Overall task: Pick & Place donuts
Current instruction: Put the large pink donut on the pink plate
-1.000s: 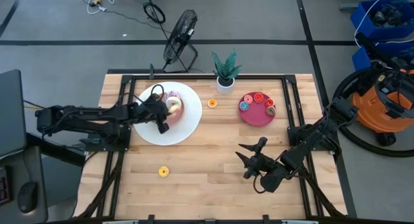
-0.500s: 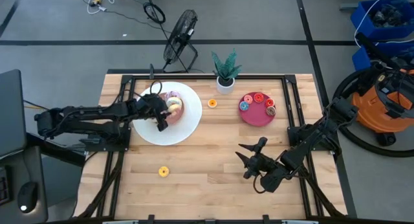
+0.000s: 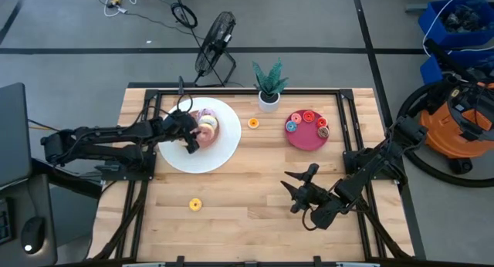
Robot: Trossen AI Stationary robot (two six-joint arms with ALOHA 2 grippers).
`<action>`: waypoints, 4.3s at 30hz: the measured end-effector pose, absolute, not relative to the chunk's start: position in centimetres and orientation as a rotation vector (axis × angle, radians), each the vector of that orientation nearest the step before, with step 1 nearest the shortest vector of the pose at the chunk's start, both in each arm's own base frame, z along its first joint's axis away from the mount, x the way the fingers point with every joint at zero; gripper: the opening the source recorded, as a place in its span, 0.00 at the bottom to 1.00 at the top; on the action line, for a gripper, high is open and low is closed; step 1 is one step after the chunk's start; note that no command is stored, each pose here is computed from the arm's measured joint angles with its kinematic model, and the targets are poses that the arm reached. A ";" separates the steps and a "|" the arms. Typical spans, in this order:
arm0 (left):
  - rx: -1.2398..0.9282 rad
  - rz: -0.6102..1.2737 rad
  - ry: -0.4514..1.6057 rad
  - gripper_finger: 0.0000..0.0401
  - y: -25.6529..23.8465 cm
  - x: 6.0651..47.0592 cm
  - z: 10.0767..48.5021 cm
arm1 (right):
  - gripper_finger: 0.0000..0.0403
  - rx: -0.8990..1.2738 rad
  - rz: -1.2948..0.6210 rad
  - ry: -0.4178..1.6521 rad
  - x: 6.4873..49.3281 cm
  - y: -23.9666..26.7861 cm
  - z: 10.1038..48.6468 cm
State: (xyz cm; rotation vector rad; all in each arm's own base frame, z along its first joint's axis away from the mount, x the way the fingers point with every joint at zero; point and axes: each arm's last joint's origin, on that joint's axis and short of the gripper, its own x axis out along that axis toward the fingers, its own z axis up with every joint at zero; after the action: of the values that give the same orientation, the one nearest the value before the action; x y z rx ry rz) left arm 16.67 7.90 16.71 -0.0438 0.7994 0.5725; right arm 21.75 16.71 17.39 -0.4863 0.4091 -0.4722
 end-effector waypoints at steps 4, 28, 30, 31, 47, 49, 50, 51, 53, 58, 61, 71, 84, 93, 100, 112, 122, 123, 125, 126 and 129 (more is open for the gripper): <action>-0.039 0.582 0.797 0.20 7.9 16.7 16.7 | 0.44 -0.486 -0.472 0.409 21.8 16.7 17.4; -0.343 0.635 0.904 0.01 8.5 16.3 19.9 | 0.44 -0.490 -0.471 0.410 21.8 16.7 17.4; -0.349 0.647 0.906 0.01 8.7 16.1 19.5 | 0.44 -0.491 -0.471 0.410 21.7 16.7 17.4; -0.352 0.651 0.907 0.01 8.7 16.1 19.4 | 0.44 -0.490 -0.471 0.410 21.8 16.7 17.4; -0.366 0.622 0.928 0.44 8.7 16.1 20.3 | 0.44 -0.459 -0.472 0.411 22.0 16.5 17.4; -0.363 0.633 0.954 0.49 8.8 16.1 21.5 | 0.44 -0.411 -0.438 0.435 22.5 16.1 17.3; -0.363 0.641 0.966 0.51 8.8 16.1 22.2 | 0.44 -0.388 -0.409 0.456 22.8 15.9 17.2; -0.360 0.646 0.975 0.52 8.7 16.1 22.8 | 0.44 -0.366 -0.379 0.480 23.1 15.6 17.2; -0.337 0.638 0.984 0.53 8.2 16.1 23.9 | 0.44 -0.328 -0.333 0.523 23.7 15.0 17.0; -0.277 0.493 1.044 0.50 4.4 16.2 23.8 | 0.44 -0.295 -0.327 0.546 24.3 14.2 16.9; -0.238 0.458 1.102 0.47 1.3 15.8 22.8 | 0.44 -0.290 -0.326 0.539 24.3 14.2 17.0; -0.145 0.245 0.930 0.39 -7.6 14.2 17.4 | 0.44 -0.240 -0.335 0.526 24.3 14.3 17.0; 0.680 0.416 0.628 0.38 -8.2 18.7 14.0 | 0.44 -0.294 -0.310 0.474 25.0 14.4 17.7; 0.650 0.645 0.746 0.60 -3.5 21.6 13.3 | 0.44 -0.301 -0.301 0.484 25.0 14.4 17.6; 0.612 0.666 0.806 0.58 -1.9 22.2 12.7 | 0.44 -0.305 -0.302 0.491 24.9 14.3 17.5; 0.511 0.718 0.761 0.03 -1.7 22.2 13.0 | 0.44 -0.302 -0.304 0.494 24.9 14.3 17.5; 0.289 0.844 0.719 0.01 -1.3 20.7 17.1 | 0.44 -0.305 -0.304 0.503 24.8 14.3 17.4; 0.245 0.865 0.713 0.01 -1.3 20.2 17.6 | 0.44 -0.305 -0.305 0.505 24.8 14.3 17.4; 0.149 0.911 0.708 0.01 -0.9 18.9 18.1 | 0.44 -0.298 -0.308 0.507 24.8 14.2 17.4; 0.101 0.928 0.704 0.01 -0.7 18.3 18.2 | 0.44 -0.294 -0.309 0.509 24.8 14.2 17.4; -0.010 0.957 0.674 0.00 -0.2 16.9 17.9 | 0.44 -0.292 -0.299 0.515 24.8 14.2 17.3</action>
State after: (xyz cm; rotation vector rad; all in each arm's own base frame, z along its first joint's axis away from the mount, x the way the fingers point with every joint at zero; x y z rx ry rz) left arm 16.90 -0.23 17.94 -0.0099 0.6737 0.9573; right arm 24.75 14.25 17.32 -0.2919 0.5146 -0.2994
